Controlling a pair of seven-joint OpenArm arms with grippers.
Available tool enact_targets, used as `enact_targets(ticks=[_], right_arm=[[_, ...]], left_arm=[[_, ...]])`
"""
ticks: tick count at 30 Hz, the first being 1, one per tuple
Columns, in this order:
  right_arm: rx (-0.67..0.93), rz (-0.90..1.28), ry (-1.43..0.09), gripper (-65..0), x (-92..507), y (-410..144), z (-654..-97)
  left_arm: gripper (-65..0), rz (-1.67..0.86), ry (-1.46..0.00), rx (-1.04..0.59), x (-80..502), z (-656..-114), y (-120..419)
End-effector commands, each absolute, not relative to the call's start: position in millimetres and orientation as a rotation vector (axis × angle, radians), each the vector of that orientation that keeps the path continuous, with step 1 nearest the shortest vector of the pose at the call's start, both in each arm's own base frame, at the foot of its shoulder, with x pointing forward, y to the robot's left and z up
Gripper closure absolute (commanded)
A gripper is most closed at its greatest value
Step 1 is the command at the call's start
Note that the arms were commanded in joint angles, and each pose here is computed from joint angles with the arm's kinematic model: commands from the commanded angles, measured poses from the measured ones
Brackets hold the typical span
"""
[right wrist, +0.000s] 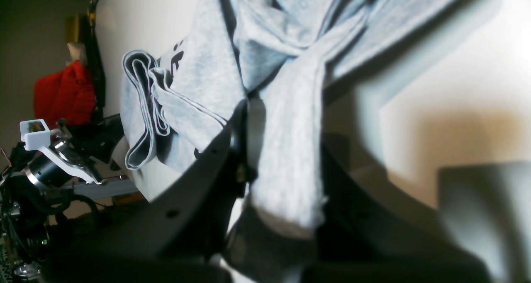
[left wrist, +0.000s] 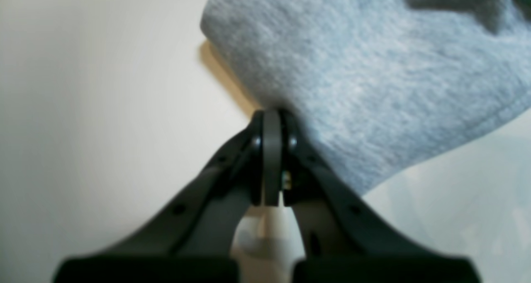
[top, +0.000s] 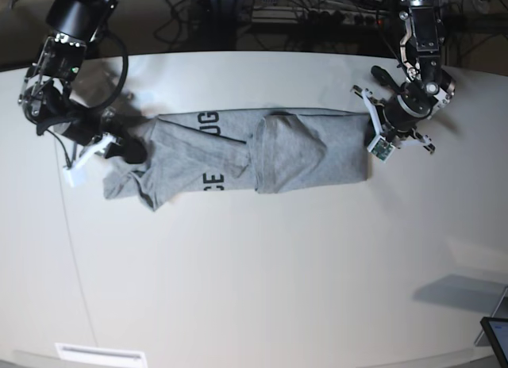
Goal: Fold the T-shirt properly
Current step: 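Move the left gripper to the strip's folded end and grasp it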
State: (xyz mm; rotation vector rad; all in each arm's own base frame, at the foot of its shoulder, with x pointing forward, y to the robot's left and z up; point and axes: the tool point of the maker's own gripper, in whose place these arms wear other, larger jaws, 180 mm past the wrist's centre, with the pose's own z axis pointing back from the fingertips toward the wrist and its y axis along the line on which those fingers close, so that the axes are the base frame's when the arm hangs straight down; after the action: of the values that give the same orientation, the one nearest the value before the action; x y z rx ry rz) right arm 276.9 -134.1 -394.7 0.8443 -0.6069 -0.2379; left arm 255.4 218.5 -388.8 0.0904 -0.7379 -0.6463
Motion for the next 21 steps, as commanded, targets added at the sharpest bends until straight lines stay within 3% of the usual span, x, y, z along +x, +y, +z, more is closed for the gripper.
enact_targets(ticks=[1, 11, 21], right_arm=[[0.844, -0.213, -0.669, 0.0, 289.6, -140.3, -378.0], [0.794, -0.141, -0.744, 0.0, 294.9, -146.8, -352.2], [0.795, -0.003, -0.739, 0.0, 288.3, -118.3, -334.6]], left_arm=[[0.0, -0.654, -0.776, 0.097, 262.5, -379.1, 218.8], [0.0, -0.629, -0.745, 0.079, 262.3, -392.5, 224.7], [0.0, -0.625, -0.747, 0.074, 264.1, -393.4, 223.4]])
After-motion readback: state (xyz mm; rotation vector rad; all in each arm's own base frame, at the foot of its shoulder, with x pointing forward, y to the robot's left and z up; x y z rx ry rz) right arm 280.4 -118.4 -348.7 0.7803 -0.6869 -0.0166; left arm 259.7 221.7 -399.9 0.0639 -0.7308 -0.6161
